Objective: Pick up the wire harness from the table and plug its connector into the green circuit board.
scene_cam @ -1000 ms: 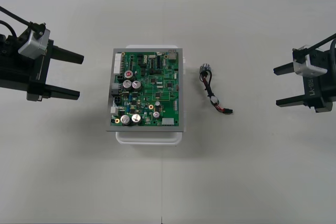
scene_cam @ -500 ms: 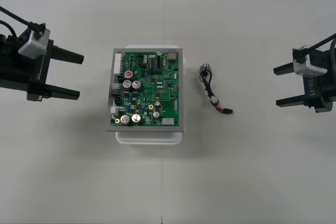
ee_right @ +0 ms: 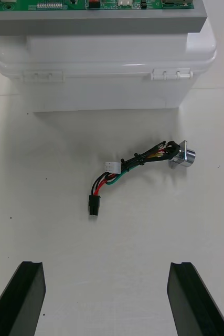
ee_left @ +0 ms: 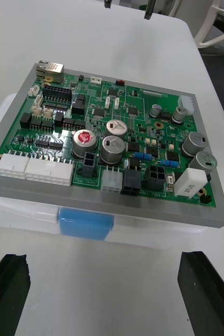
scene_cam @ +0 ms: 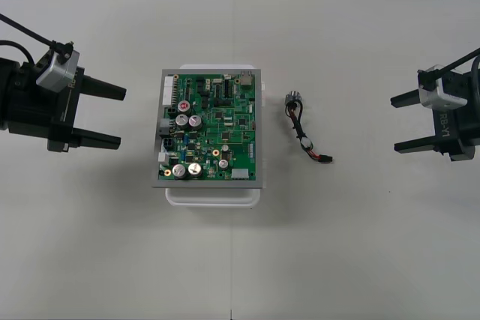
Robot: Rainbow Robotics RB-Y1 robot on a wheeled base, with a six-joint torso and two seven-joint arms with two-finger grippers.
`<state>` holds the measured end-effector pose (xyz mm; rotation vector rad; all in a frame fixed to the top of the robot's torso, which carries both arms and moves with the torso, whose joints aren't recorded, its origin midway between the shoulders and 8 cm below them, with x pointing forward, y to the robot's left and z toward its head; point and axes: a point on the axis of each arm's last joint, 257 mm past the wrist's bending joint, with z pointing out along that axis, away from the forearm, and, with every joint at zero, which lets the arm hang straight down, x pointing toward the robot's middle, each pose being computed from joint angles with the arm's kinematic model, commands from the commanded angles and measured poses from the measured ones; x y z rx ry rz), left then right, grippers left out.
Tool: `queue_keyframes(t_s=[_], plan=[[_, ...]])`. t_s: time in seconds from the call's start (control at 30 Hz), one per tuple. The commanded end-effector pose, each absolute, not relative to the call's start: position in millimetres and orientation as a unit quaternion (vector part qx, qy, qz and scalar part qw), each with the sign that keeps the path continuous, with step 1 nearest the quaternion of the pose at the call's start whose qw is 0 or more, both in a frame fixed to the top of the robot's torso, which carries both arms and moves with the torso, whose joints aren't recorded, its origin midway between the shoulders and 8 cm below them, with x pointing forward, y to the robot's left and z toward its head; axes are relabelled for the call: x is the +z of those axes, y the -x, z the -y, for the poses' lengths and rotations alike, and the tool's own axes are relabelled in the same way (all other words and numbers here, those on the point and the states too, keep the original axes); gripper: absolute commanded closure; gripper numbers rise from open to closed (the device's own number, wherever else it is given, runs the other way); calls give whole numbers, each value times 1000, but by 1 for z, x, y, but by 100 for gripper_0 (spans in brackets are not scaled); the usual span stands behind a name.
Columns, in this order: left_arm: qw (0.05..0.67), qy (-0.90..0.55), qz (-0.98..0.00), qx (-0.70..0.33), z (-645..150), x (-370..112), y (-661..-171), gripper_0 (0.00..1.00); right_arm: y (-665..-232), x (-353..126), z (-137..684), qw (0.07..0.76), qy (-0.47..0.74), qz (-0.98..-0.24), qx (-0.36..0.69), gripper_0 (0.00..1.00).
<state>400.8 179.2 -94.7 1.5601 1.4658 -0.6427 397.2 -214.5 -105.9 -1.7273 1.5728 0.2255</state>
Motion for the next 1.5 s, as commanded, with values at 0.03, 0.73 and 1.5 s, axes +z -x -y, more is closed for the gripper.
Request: queue_keyframes(t_s=[0.03,0.73,1.5], plan=[[426,-630,-589,-273,-173,-101,-393,17,-394,-104,210,391,680,-614,86,32],[437,-652,-570,-242,-174,-44,-404,17,-394,-104,210,391,680,-614,86,32],[415,-677,-561,-233,-155,5,-402,17,-388,-107,194,396,679,-608,110,32]])
